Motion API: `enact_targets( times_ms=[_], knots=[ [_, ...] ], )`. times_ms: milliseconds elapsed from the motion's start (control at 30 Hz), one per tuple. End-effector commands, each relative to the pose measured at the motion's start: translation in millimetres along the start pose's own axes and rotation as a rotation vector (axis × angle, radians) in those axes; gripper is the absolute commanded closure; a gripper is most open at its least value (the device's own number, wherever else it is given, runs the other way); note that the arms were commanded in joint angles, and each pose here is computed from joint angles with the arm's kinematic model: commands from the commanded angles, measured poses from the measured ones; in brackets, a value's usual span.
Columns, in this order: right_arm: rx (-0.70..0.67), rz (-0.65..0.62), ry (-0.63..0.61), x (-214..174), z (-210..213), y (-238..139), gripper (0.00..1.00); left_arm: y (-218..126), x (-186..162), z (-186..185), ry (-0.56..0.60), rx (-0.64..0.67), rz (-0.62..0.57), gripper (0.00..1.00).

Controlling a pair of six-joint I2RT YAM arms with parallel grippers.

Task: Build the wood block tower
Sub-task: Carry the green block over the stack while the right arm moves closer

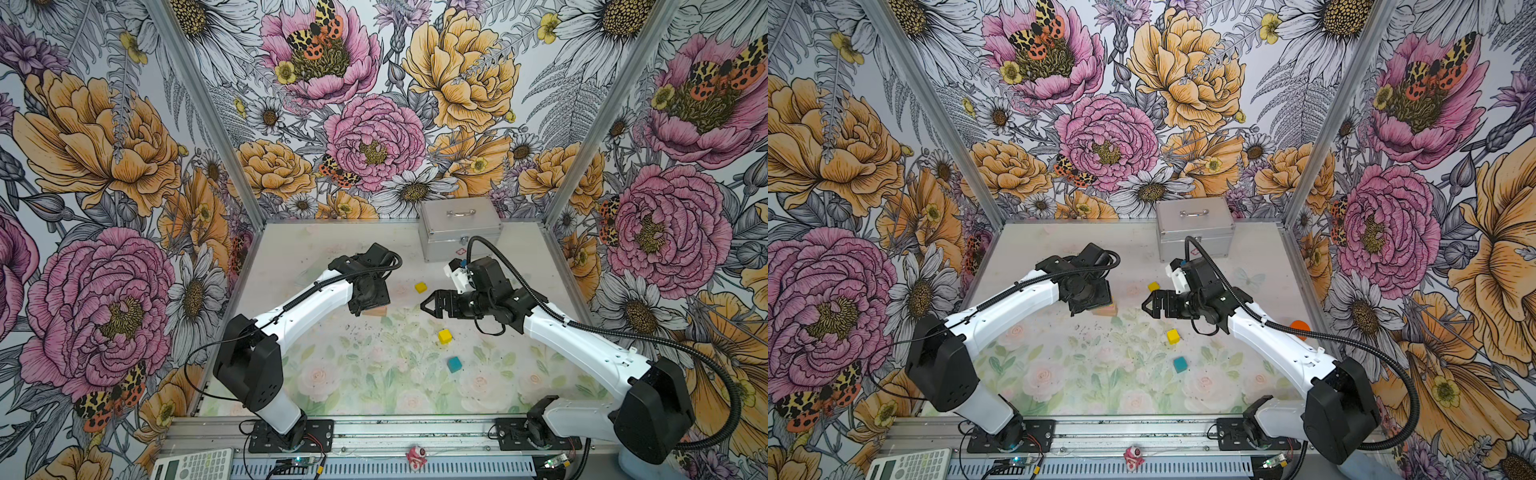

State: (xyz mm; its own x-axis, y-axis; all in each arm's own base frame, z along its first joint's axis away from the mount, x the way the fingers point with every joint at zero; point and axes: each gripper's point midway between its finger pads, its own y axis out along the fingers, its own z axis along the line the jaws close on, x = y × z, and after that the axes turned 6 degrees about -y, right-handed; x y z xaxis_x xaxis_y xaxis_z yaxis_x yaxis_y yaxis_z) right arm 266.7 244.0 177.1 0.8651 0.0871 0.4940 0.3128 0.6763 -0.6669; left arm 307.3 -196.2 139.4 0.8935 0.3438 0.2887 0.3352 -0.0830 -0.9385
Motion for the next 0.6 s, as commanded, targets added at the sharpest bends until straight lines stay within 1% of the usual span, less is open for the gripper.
enact_targets(
  times_ms=[0,267,567],
  knots=[
    [0.03,-0.035,-0.048,11.3,8.8,-2.3,0.0,-7.2,8.7,-11.1,0.014,-0.04,-0.009,0.5],
    [0.014,-0.033,-0.03,9.9,-0.4,-2.2,0.0,-3.0,11.4,-14.6,0.025,-0.036,-0.006,0.5],
    [0.001,-0.048,-0.006,11.4,-8.1,-7.0,0.0,11.1,12.4,-15.4,0.045,-0.013,0.014,0.5]
  ],
)
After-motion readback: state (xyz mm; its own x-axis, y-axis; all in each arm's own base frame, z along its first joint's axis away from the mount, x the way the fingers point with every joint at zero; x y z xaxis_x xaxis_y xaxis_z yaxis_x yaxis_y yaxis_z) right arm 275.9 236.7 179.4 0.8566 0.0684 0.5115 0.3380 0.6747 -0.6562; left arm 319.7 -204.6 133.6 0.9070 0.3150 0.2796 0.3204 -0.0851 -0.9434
